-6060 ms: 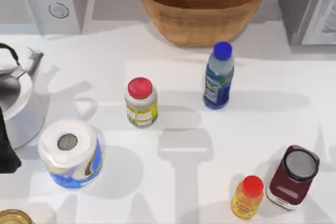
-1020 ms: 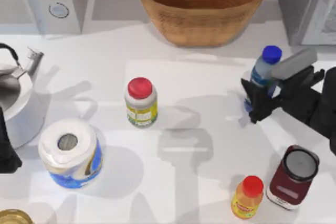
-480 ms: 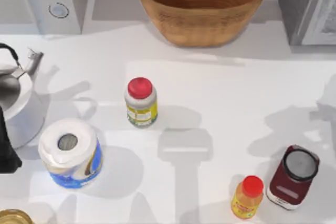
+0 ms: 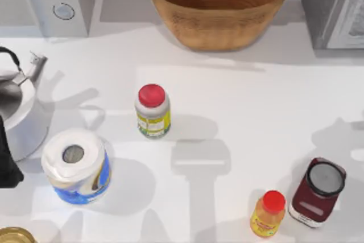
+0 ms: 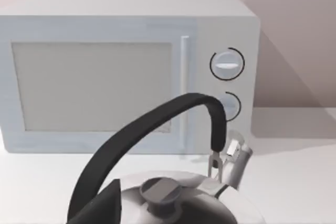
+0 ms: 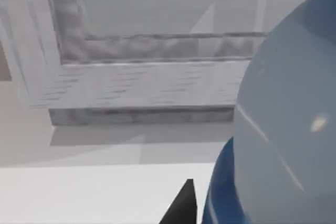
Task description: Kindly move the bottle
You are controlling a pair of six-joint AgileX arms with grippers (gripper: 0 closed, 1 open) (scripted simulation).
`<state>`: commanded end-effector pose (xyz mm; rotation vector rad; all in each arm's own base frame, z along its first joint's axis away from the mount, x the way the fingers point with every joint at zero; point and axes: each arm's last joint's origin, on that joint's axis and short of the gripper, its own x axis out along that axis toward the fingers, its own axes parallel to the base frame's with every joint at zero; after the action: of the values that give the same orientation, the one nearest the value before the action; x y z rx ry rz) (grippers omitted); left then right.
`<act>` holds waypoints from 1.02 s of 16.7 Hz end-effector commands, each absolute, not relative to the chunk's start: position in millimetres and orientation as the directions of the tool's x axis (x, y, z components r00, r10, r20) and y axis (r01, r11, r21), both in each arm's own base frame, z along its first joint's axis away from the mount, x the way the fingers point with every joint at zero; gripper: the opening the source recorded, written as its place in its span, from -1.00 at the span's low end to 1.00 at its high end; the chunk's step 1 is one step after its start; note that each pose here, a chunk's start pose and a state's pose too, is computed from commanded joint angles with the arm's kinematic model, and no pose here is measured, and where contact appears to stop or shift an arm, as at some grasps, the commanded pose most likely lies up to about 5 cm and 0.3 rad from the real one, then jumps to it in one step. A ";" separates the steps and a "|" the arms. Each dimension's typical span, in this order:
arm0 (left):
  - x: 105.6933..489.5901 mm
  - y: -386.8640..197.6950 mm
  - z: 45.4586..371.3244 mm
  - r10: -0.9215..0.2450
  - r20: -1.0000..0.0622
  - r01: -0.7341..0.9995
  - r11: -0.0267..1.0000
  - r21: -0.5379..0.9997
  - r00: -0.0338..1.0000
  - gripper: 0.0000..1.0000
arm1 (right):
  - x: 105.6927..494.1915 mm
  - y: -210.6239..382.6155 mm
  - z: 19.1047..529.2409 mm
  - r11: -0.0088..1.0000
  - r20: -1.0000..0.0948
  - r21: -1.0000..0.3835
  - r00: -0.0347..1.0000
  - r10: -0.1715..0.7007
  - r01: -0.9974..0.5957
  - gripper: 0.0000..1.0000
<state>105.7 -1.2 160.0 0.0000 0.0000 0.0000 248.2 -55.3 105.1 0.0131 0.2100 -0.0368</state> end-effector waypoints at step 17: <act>105.7 -1.2 160.0 0.000 0.000 0.000 1.000 0.000 1.000 1.00 | 296.6 -57.7 63.9 0.999 -0.204 0.007 0.978 -0.040 0.043 -1.00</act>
<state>105.7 -1.2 160.0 0.0000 0.0000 0.0000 296.6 -57.7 63.9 0.0115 0.2053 -0.0419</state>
